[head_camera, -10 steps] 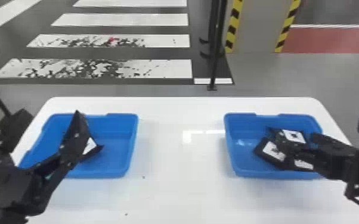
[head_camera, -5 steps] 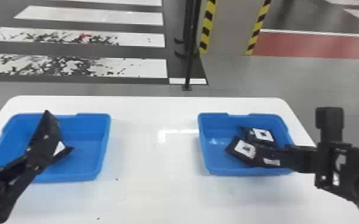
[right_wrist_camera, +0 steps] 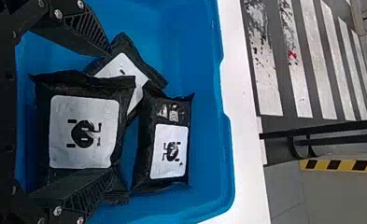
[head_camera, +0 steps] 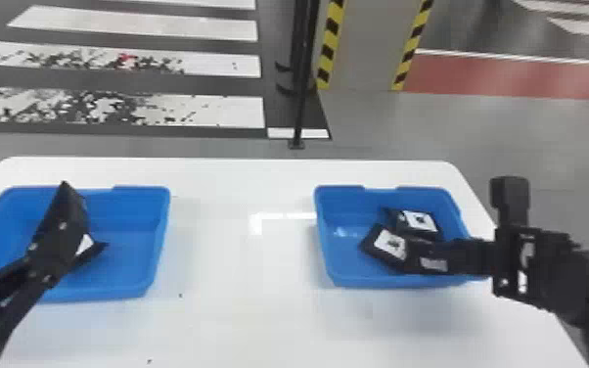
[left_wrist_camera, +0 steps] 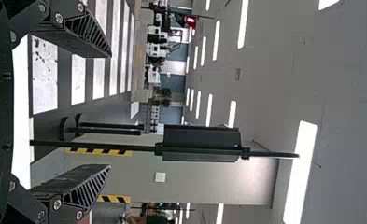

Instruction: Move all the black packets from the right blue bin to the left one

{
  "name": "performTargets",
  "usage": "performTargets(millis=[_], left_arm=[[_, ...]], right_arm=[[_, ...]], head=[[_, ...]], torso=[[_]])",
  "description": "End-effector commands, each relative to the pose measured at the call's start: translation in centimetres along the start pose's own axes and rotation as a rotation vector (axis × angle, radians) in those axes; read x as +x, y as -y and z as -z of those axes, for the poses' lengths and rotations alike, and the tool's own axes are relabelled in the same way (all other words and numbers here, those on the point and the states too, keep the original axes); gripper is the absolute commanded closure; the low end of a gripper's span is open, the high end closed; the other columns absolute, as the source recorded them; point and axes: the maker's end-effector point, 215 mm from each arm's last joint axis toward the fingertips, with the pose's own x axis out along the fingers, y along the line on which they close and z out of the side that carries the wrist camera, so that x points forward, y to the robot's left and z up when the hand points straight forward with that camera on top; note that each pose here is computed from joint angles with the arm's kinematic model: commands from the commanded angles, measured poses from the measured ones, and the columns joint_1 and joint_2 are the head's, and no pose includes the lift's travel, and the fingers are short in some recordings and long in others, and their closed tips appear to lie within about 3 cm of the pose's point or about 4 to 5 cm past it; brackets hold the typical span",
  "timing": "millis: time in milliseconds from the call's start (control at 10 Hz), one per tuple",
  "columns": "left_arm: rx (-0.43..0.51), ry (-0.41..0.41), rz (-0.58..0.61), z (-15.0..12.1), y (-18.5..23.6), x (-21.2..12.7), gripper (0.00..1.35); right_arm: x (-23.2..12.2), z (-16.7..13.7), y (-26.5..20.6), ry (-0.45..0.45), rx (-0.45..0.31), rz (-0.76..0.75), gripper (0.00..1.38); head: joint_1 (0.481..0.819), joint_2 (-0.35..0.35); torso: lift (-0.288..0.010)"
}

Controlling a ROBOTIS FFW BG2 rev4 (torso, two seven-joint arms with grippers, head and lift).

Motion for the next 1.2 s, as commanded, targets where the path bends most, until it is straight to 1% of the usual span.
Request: performTargets(millis=[0,100,400,500,600,700,800,900,1000,1100], left_arm=[[0.0,0.0,0.002,0.0,0.1,0.0,0.2],[0.0,0.0,0.002,0.0,0.1,0.0,0.2],[0.002,0.0,0.0,0.1,0.0,0.0,0.2],[0.0,-0.002,0.001,0.2,0.0,0.0,0.2],[0.004,-0.003,0.001,0.3,0.0,0.0,0.2],[0.003,-0.005,0.002,0.4,0.0,0.0,0.2],[0.003,-0.005,0.003,0.4,0.0,0.0,0.2],[0.002,-0.005,0.007,0.5,0.1,0.1,0.2],[0.003,0.002,0.007,0.3,0.1,0.1,0.2],[0.003,-0.001,0.008,0.5,0.1,0.1,0.2]], right_arm=[[0.4,0.6,0.3,-0.02,0.01,0.001,0.15],[0.4,1.3,0.4,-0.042,0.016,0.007,0.15],[0.6,1.8,1.7,-0.06,0.026,0.044,0.15],[0.9,1.6,2.1,-0.056,0.029,0.049,0.15],[1.2,0.7,2.1,-0.025,0.031,0.041,0.15],[1.2,0.3,2.5,-0.02,0.036,0.049,0.15],[1.7,0.4,3.1,-0.033,0.051,0.06,0.15],[1.8,1.4,3.5,-0.072,0.069,0.065,0.15],[1.1,2.4,2.9,-0.122,0.077,0.062,0.16],[0.5,2.6,2.3,-0.142,0.073,0.062,0.16]], head=[[0.695,-0.139],[0.695,-0.142],[0.695,-0.15],[0.695,-0.153],[0.695,-0.158],[0.695,-0.162],[0.695,-0.164],[0.695,-0.167],[0.695,-0.173],[0.695,-0.176]], torso=[[-0.14],[-0.14],[-0.14],[-0.14],[-0.14],[-0.14],[-0.14],[-0.14],[-0.14],[-0.14]])
